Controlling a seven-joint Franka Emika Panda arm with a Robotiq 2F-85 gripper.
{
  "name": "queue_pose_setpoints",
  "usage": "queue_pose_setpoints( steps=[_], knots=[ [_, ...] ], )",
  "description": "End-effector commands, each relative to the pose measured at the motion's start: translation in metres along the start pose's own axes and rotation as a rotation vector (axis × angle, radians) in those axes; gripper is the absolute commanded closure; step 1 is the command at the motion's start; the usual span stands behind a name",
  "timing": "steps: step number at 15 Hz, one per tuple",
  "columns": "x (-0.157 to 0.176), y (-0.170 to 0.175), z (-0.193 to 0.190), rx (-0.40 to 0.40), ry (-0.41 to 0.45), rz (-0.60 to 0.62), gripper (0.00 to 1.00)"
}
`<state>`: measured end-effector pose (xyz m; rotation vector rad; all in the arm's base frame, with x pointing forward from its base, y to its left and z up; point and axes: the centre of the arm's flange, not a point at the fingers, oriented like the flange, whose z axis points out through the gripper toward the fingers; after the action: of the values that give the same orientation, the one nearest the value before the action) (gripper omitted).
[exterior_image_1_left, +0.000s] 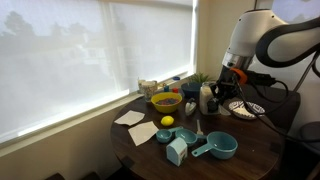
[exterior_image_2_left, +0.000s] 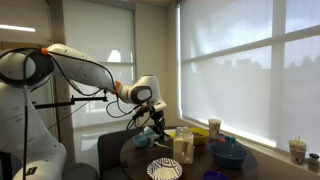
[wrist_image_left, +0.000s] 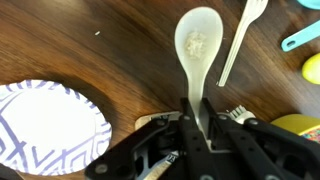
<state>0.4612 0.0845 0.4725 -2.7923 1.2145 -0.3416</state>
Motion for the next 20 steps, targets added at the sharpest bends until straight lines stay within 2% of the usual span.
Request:
queue_pose_setpoints(
  steps=[1,7,8,20],
  knots=[
    [0.000,0.000,-0.007,0.002,0.003,0.000,0.87],
    [0.000,0.000,-0.016,0.002,0.006,0.000,0.87],
    [0.000,0.000,-0.016,0.002,0.006,0.000,0.97],
    [0.033,0.029,-0.071,0.021,-0.022,0.100,0.97]
  ],
)
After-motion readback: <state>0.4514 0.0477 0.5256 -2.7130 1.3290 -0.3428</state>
